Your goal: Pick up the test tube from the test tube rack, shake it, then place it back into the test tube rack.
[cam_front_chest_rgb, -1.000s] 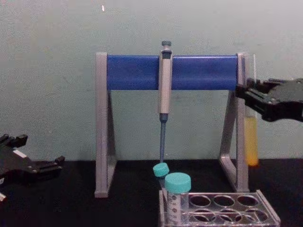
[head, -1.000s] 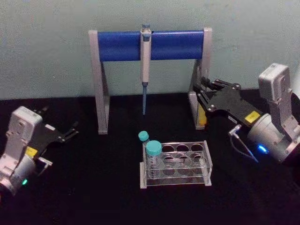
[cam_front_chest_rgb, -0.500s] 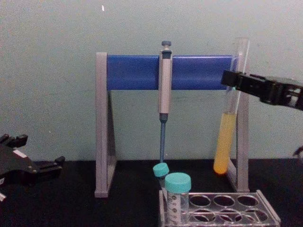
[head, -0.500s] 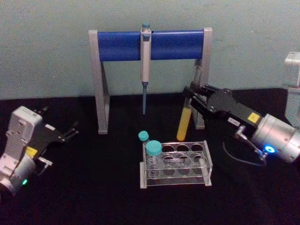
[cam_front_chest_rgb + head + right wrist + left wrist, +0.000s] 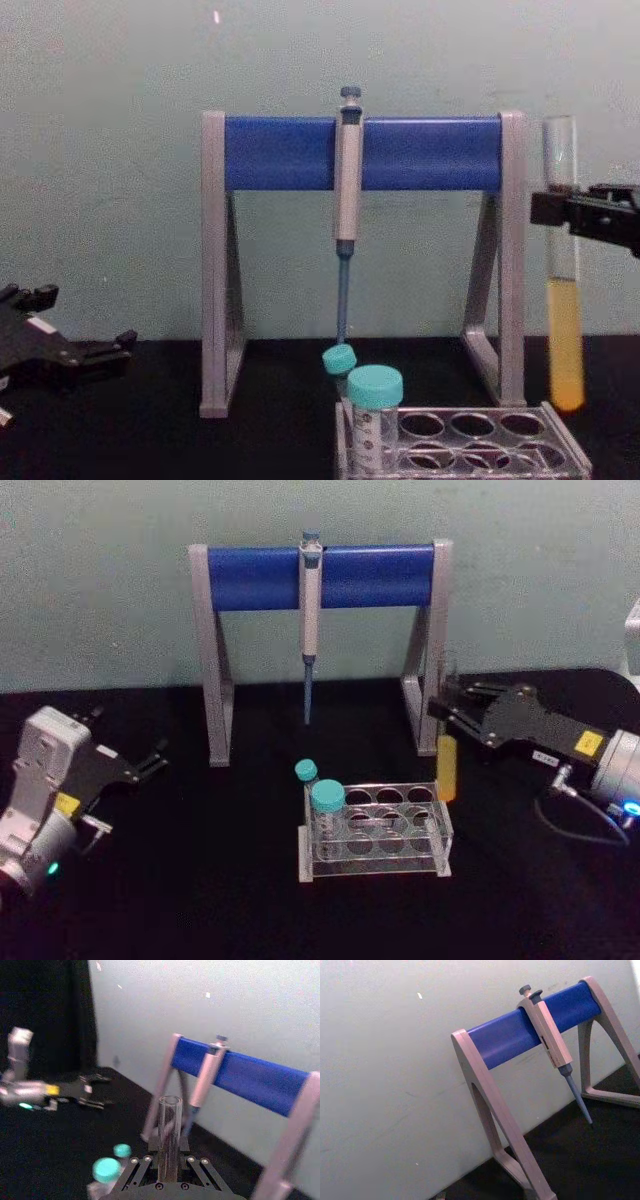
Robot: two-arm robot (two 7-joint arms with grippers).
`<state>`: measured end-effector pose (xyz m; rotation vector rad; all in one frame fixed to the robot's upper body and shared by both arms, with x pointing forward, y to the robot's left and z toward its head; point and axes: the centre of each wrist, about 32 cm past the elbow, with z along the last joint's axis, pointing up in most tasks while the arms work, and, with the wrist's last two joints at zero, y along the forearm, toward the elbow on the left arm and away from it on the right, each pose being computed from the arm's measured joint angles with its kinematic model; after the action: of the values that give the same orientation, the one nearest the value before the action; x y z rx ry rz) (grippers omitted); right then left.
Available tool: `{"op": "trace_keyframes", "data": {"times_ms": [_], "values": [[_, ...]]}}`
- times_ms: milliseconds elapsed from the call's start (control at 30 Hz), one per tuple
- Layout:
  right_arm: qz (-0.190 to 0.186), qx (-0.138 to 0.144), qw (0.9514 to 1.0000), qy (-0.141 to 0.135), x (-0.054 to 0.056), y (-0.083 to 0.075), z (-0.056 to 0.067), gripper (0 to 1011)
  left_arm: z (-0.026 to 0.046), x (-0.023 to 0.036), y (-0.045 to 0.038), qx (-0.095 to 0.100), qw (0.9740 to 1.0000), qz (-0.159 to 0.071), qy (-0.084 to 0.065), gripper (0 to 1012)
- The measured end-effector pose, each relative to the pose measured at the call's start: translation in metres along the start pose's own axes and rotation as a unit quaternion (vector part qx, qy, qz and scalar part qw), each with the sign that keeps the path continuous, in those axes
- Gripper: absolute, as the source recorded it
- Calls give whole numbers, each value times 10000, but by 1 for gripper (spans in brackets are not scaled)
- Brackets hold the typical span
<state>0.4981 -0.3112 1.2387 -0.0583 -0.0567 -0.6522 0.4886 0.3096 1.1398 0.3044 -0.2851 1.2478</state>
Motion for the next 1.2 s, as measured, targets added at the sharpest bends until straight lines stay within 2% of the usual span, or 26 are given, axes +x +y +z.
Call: {"op": "trace_keyframes", "data": {"times_ms": [100, 133, 200, 233, 300, 333, 367, 400, 500, 700, 867, 1033, 1200], "values": [[-285, -94, 9990, -334, -21, -10, 21, 229, 0, 0, 0, 0, 10000, 0, 1, 1001], [-457, -124, 9975, -528, -44, 3, 18, 229, 0, 0, 0, 0, 10000, 1, 0, 1001], [-636, -132, 9952, -728, -77, 31, 4, 229, 0, 0, 0, 0, 10000, 0, 0, 1001], [-807, -119, 9922, -942, -114, 73, -15, 229, 0, 0, 0, 0, 10000, 1, 0, 1001], [-956, -91, 9890, -1124, -147, 114, -34, 229, 0, 0, 0, 0, 10000, 1, 0, 1001], [-1088, -42, 9859, -1267, -179, 165, -60, 229, 0, 0, 0, 0, 10000, 0, 0, 1001], [-1088, -42, 9859, -1267, -179, 165, -60, 229, 0, 0, 0, 0, 10000, 0, 0, 1001], [-1187, 1, 9835, -1365, -202, 212, -82, 229, 0, 0, 0, 1, 10000, 0, 0, 1001], [-1324, 144, 9806, -1435, -240, 328, -136, 229, 0, 0, 0, 0, 10000, 0, 0, 1001], [-1248, 415, 9828, -1293, -301, 485, -194, 229, 0, 0, 0, 0, 10000, 0, 0, 1001], [-889, 624, 9895, -955, -339, 561, -219, 229, 0, 0, 0, 0, 10000, 0, 0, 1001], [-320, 753, 9954, -495, -295, 529, -211, 229, 0, 0, 0, 0, 10000, 1, 0, 1001], [34, 643, 9976, -250, -233, 409, -162, 229, 0, 0, 0, 1, 10000, 0, 0, 1001]]}}
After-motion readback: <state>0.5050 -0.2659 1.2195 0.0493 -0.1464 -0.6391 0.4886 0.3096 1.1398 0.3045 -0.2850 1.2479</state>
